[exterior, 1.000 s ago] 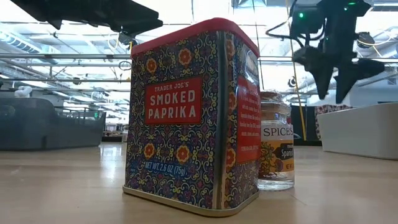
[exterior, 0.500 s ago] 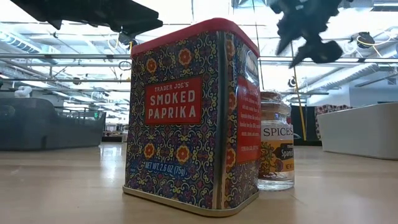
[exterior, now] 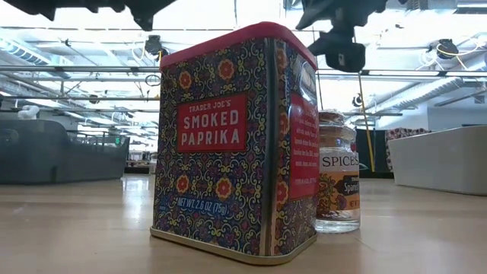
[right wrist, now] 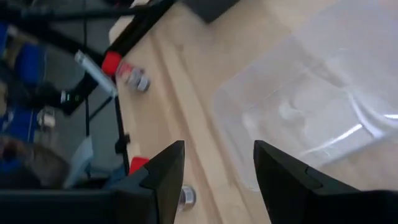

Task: Sort spices by type
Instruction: Put the red seasoning can into the transparent bin

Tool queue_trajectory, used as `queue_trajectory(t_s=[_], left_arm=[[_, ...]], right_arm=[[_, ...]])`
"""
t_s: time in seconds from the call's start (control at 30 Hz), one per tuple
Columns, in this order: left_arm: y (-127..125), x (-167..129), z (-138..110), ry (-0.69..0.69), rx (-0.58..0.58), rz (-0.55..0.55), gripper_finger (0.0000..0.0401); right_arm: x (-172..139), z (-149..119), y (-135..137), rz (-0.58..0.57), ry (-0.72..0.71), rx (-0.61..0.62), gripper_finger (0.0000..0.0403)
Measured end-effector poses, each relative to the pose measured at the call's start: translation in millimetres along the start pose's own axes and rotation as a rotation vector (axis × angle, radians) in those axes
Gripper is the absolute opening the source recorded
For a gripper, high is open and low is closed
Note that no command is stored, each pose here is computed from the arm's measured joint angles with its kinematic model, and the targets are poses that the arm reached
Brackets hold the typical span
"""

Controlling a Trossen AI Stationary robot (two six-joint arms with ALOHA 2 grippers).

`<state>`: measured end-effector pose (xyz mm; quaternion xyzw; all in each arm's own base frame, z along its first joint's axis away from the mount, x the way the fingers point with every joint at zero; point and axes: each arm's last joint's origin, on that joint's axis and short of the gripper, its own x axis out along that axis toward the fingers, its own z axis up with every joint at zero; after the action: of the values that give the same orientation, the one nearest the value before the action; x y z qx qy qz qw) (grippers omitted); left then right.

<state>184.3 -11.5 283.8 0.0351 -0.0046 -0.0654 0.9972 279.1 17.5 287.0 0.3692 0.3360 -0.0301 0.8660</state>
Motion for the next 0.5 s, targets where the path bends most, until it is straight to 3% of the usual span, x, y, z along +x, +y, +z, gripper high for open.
queue_trajectory(t_s=[0.2, 0.5], left_arm=[[-17, -13, 0, 0.058, -0.065, -0.05, 0.0235], [-49, -15, 19, 0.022, 0.049, -0.112, 0.0235]], right_arm=[[21, -18, 14, 0.03, 0.066, -0.114, 0.0173], [44, -21, 58, 0.087, 0.115, -0.168, 0.0173]])
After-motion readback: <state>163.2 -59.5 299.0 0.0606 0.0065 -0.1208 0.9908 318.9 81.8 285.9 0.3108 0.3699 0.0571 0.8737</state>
